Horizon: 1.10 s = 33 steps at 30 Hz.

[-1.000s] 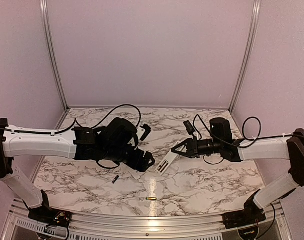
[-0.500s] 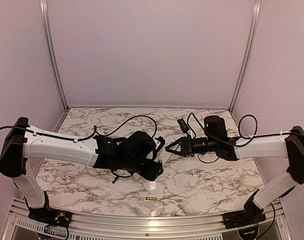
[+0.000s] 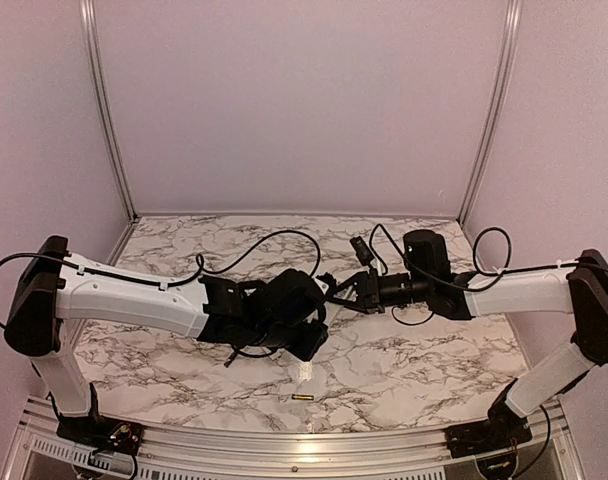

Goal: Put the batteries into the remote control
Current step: Pass from the right arm to the left, then pass from the left arm to the right

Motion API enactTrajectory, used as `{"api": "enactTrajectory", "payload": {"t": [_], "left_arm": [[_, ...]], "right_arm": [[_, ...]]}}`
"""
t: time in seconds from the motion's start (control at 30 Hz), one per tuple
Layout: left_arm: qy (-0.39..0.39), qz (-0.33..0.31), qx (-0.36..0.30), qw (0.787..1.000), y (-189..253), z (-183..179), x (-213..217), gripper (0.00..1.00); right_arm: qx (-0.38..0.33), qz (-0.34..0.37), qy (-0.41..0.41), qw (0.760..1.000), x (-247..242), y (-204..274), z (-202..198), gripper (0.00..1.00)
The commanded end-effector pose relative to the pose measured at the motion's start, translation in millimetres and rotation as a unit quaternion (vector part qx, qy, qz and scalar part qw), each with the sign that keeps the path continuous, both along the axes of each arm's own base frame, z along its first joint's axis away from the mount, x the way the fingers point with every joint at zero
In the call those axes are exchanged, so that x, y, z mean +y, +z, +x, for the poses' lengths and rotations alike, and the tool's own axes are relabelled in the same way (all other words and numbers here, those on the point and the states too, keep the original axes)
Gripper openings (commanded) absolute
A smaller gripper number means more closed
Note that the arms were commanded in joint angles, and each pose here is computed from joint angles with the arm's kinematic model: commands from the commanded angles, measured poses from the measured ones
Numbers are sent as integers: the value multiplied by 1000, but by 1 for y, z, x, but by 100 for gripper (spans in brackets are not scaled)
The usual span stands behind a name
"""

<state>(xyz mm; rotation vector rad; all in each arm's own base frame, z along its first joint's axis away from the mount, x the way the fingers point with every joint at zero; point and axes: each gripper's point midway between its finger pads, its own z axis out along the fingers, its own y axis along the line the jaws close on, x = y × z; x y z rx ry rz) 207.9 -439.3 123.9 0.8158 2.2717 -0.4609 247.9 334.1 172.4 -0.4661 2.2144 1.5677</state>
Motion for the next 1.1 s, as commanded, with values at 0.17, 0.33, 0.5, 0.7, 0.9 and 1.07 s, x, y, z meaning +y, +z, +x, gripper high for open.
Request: {"api": "enactTrajectory", "payload": {"t": [0.17, 0.33, 0.5, 0.7, 0.9, 1.07], "left_arm": [[90, -97, 0, 991, 28, 19, -9, 27], [86, -111, 3, 990, 35, 19, -16, 24], [67, -115, 13, 991, 31, 12, -19, 23], [58, -116, 15, 991, 33, 9, -17, 24], [39, -115, 18, 992, 44, 0, 3, 72], [65, -90, 26, 993, 51, 1, 61, 83]], "right_arm": [[-24, 39, 0, 999, 10, 24, 5, 45], [-19, 35, -1, 999, 10, 18, 5, 42], [-15, 38, -3, 999, 11, 14, 7, 31], [-13, 39, -3, 999, 13, 12, 9, 13], [-20, 31, -8, 999, 9, 10, 11, 0], [-27, 18, -15, 999, 1, 5, 14, 0]]}}
